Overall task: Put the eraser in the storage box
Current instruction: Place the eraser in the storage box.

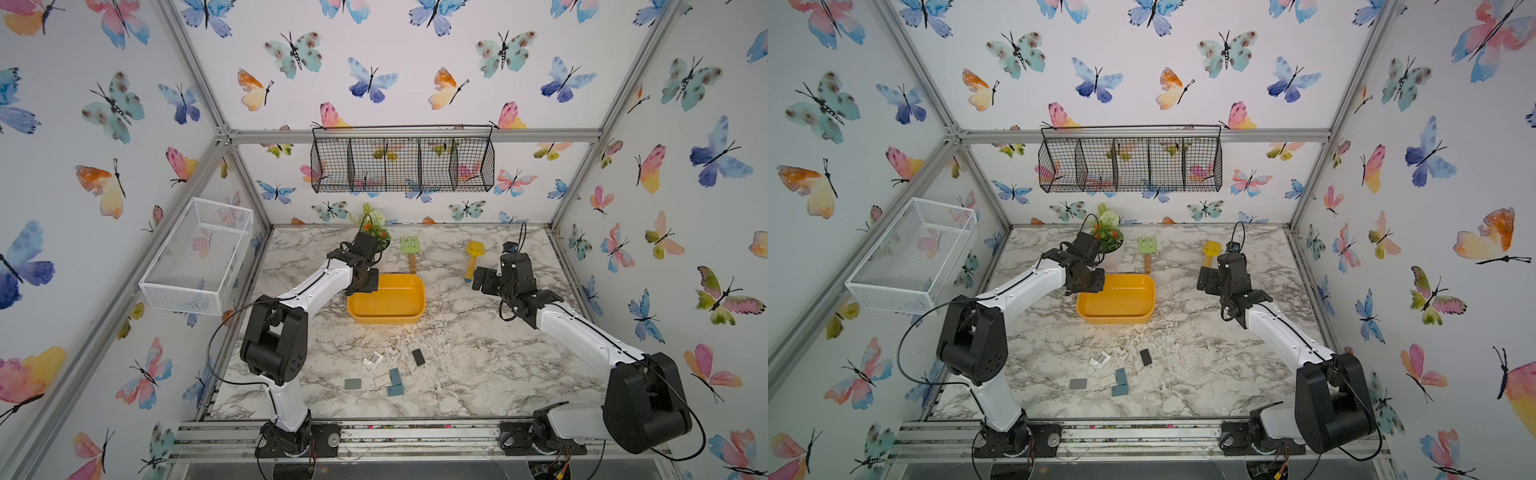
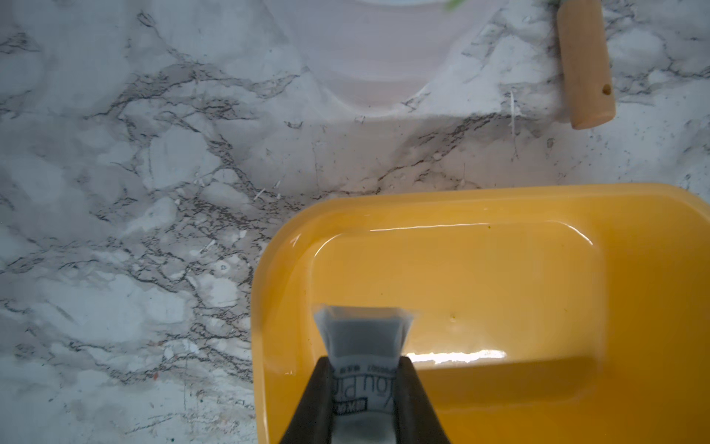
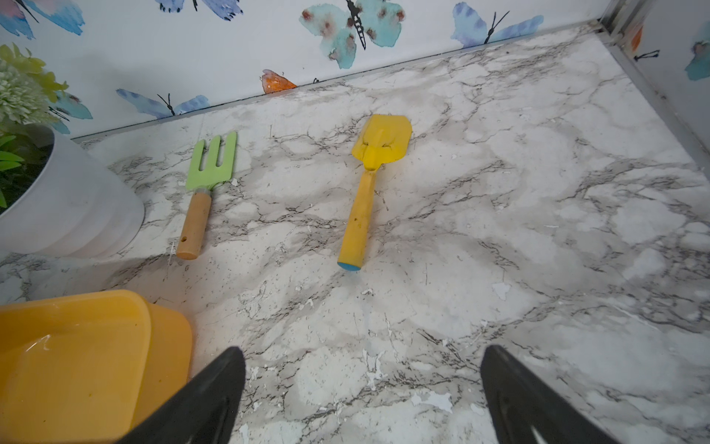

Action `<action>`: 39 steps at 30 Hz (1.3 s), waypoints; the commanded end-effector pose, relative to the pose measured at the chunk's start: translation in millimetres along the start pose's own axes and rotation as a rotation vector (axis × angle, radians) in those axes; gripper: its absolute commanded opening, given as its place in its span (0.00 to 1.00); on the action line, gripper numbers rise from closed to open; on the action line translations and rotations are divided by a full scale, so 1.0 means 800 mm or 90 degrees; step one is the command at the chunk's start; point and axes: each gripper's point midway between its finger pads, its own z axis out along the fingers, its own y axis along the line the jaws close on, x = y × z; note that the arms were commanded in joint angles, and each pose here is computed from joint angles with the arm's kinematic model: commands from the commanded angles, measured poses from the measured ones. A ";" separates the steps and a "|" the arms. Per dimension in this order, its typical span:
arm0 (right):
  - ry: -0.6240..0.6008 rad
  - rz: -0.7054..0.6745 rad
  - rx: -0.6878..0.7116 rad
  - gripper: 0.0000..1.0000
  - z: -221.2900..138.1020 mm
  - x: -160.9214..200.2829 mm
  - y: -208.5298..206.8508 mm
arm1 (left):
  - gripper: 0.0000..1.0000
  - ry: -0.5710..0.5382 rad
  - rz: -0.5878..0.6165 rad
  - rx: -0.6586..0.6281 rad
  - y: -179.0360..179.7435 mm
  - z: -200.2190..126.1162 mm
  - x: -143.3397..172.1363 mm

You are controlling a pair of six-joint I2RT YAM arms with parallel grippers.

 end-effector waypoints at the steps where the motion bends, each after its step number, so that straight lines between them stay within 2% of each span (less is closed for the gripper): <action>1: 0.016 -0.008 0.007 0.98 0.008 0.012 -0.003 | 0.23 0.010 0.025 0.028 -0.015 0.010 -0.005; 13: 0.032 -0.014 0.024 0.98 0.018 0.021 -0.008 | 0.24 0.058 0.002 -0.002 0.006 0.078 0.002; 23: 0.043 -0.017 0.030 0.98 0.024 0.026 -0.010 | 0.24 0.093 -0.011 -0.022 0.021 0.121 0.017; 27: 0.043 -0.016 0.030 0.98 0.024 0.026 -0.009 | 0.25 0.089 -0.015 -0.033 0.025 0.126 0.019; 31: 0.046 -0.017 0.029 0.98 0.026 0.028 -0.009 | 0.31 0.092 -0.018 -0.037 0.027 0.126 0.021; 36: 0.047 -0.017 0.027 0.98 0.025 0.028 -0.009 | 0.60 0.091 -0.019 -0.041 0.029 0.124 0.022; 39: 0.046 -0.017 0.026 0.98 0.024 0.028 -0.008 | 0.69 0.079 -0.021 -0.033 0.026 0.114 0.015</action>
